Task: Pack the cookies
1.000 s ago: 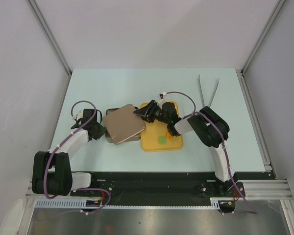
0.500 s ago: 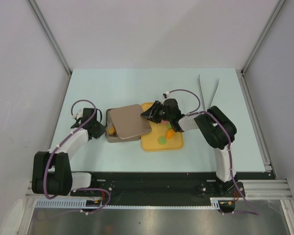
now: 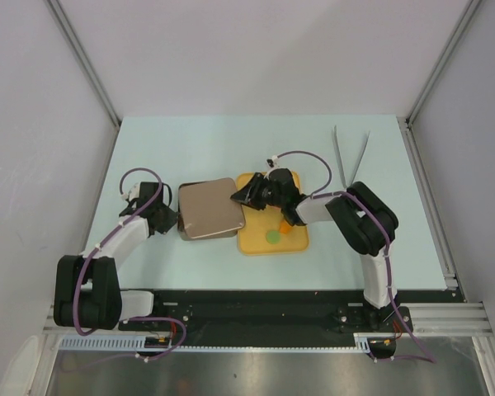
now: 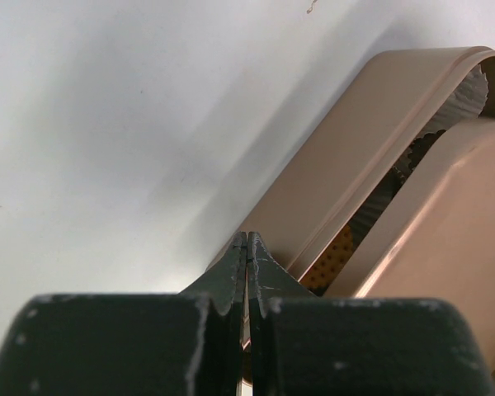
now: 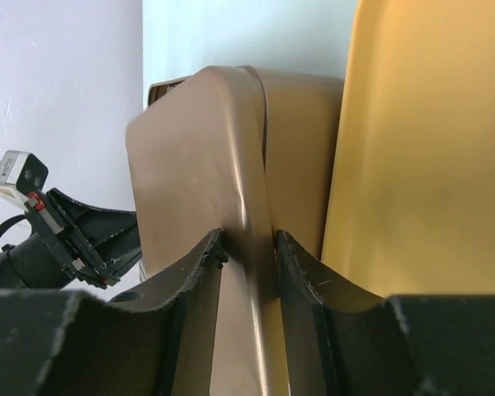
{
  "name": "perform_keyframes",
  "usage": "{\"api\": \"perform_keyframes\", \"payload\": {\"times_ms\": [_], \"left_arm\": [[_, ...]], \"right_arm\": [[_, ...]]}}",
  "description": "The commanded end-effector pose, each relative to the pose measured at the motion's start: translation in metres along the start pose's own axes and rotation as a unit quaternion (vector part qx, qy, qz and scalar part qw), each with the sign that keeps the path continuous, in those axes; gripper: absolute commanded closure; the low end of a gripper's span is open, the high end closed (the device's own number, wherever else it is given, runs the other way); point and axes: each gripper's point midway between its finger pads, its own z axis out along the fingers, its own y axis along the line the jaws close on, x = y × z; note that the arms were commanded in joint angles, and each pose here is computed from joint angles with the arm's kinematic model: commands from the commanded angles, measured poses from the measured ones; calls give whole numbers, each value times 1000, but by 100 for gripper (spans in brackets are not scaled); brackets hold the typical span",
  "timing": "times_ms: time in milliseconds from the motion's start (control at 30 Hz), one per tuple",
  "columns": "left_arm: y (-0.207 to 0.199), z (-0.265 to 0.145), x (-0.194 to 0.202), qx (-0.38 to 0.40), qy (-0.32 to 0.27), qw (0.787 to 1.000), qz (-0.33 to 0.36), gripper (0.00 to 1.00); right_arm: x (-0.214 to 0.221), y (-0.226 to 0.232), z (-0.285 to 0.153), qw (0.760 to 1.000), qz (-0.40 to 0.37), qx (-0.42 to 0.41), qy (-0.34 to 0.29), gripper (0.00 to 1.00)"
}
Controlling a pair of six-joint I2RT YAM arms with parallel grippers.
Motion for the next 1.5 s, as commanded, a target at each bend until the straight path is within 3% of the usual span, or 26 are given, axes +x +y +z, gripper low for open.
{"api": "perform_keyframes", "payload": {"times_ms": [0, 567, 833, 1467], "left_arm": [[-30, -12, -8, 53, -6, 998, -11, 100], [-48, -17, -4, 75, 0, 997, -3, 100], [-51, -20, -8, 77, -6, 997, -1, 99], [-61, -20, -9, 92, 0, 996, -4, 100]], "right_arm": [[0, 29, -4, 1000, -15, -16, -3, 64], [17, 48, 13, 999, -18, -32, 24, 61], [9, 48, 5, 999, -35, -12, 21, 54], [19, 69, -7, 998, -51, -17, 43, 53]]}}
